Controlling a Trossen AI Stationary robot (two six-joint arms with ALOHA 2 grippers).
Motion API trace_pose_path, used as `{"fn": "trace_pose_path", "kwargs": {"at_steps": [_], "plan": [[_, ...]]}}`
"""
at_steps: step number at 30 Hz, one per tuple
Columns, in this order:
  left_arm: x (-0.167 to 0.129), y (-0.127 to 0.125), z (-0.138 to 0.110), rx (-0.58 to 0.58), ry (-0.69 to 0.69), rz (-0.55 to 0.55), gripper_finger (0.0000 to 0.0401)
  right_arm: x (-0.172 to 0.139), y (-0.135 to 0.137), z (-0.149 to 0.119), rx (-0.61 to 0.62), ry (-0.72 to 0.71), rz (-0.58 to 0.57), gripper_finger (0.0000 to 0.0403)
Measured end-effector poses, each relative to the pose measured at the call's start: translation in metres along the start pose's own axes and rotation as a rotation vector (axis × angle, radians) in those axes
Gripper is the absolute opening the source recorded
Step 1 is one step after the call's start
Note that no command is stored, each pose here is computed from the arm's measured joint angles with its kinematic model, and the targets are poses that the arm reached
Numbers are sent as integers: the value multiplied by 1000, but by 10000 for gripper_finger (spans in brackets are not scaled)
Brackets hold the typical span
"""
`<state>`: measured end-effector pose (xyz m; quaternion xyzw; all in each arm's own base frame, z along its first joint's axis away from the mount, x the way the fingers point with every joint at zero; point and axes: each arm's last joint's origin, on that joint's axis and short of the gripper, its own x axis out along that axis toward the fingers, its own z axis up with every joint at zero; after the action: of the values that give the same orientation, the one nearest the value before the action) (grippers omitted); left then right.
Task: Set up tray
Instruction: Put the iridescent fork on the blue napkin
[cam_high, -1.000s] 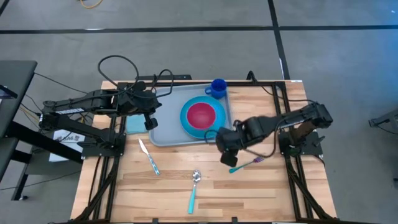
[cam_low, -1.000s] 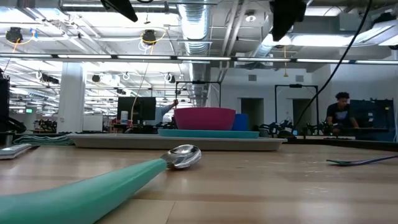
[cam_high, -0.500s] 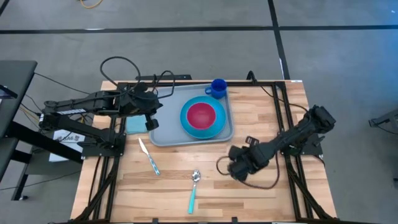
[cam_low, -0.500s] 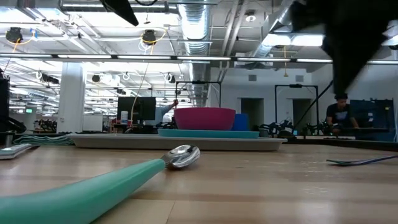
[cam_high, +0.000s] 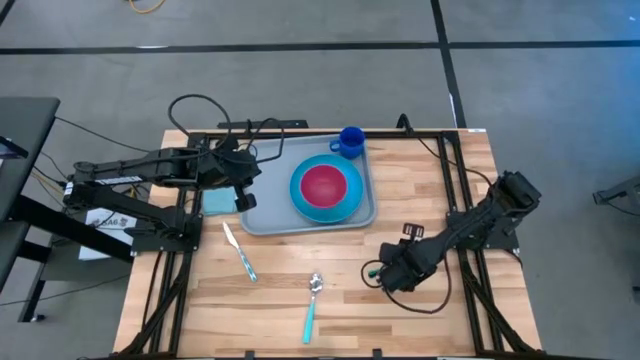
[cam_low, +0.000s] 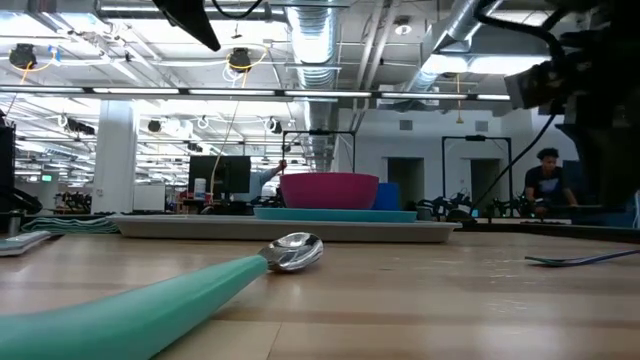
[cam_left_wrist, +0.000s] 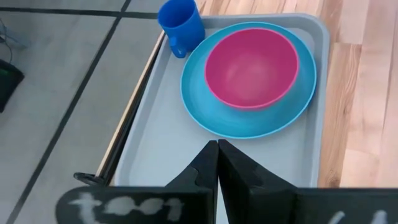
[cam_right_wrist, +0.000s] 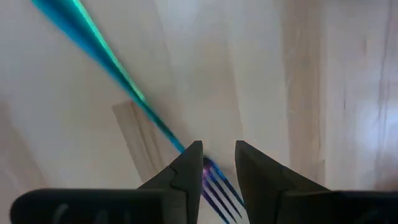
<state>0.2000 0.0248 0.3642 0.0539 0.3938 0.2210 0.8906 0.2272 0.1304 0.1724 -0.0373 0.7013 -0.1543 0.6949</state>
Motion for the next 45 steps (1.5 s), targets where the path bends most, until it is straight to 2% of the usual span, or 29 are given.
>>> {"fn": "trace_pose_path", "kwargs": {"at_steps": [5, 7, 11, 17, 31, 35, 41, 45], "plan": [[0, 0, 0, 37, 0, 0, 0, 2, -4, 7, -4, 77, 133, 88], [0, 0, 0, 48, 0, 0, 0, 2, -4, 8, -33, 80, 153, 88], [0, 0, 0, 88, 0, 0, 0, 2, -4, 8, -98, 82, 154, 88], [0, 0, 0, 117, 0, 0, 0, 3, -4, 12, -88, 52, 173, 88], [0, 0, -2, 61, 16, 0, 0, 14, -3, 4, -174, 62, 161, 88], [0, 0, -7, 68, 68, 1, 0, 14, -2, 5, -186, 47, 161, 88], [-1, 1, -16, 1, 152, 18, 0, 19, 0, 7, -193, 49, 137, 88], [-2, 2, -18, -35, 174, 43, 0, 31, 6, 7, -262, 90, 114, 88]]}}
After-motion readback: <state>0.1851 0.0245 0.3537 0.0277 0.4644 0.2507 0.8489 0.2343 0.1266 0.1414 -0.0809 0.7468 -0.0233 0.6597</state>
